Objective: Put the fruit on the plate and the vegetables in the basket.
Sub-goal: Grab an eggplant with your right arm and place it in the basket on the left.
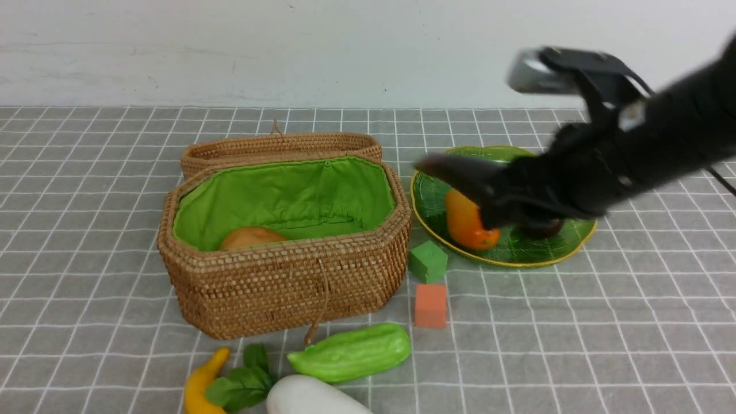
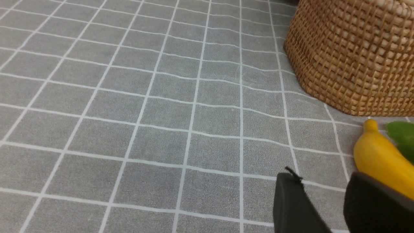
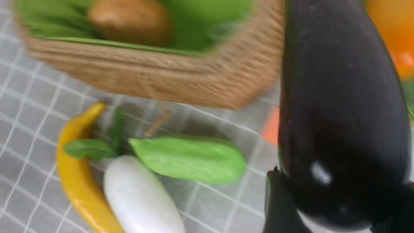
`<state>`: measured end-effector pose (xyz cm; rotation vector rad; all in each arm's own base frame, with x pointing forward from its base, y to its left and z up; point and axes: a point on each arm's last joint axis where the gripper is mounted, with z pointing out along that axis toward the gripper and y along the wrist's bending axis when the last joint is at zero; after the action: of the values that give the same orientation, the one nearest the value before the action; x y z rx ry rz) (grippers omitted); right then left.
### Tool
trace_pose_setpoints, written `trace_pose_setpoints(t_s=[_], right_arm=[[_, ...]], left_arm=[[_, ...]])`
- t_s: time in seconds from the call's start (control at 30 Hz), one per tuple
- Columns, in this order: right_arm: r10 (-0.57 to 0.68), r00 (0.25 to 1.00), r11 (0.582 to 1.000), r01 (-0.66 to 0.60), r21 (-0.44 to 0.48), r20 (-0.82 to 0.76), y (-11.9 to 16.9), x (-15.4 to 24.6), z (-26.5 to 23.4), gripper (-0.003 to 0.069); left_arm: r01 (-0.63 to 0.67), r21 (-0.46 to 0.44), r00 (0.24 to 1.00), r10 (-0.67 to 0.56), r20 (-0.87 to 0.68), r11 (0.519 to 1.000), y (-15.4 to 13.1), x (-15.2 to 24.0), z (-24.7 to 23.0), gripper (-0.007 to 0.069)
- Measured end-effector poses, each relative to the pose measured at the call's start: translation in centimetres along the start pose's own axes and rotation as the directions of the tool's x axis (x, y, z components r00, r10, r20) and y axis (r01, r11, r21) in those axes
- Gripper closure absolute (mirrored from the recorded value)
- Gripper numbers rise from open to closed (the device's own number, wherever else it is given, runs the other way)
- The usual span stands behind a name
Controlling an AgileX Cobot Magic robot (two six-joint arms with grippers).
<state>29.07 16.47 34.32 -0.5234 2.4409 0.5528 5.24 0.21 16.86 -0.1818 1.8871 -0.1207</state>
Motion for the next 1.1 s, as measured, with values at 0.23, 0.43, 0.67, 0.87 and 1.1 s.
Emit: trace_pose_setpoints(t_s=[0.23, 0.43, 0.67, 0.87, 1.1], right_arm=[[-0.258, 0.965, 0.956, 0.248, -0.157, -0.048, 3.5, -4.2, 4.4, 0.0312], [-0.253, 0.961, 0.952, 0.227, -0.207, -0.108, 3.4, -6.1, 8.8, 0.0312], [-0.215, 0.968, 0.966, 0.190, -0.177, -0.132, 3.1, -6.7, 9.7, 0.0274], [-0.217, 0.965, 0.966, 0.190, -0.175, -0.149, 3.1, -6.6, 9.6, 0.0021], [-0.363, 0.918, 0.920, 0.325, -0.220, -0.161, 4.3, -5.8, 6.6, -0.0006]], left_arm=[[0.000, 0.000, 1.000, 0.000, 0.000, 1.000, 0.0, 0.0, 0.0, 0.0386], [0.000, 0.000, 1.000, 0.000, 0.000, 1.000, 0.0, 0.0, 0.0, 0.0386], [0.000, 0.000, 1.000, 0.000, 0.000, 1.000, 0.0, 0.0, 0.0, 0.0386], [0.000, 0.000, 1.000, 0.000, 0.000, 1.000, 0.0, 0.0, 0.0, 0.0386], [0.000, 0.000, 1.000, 0.000, 0.000, 1.000, 0.0, 0.0, 0.0, 0.0386]])
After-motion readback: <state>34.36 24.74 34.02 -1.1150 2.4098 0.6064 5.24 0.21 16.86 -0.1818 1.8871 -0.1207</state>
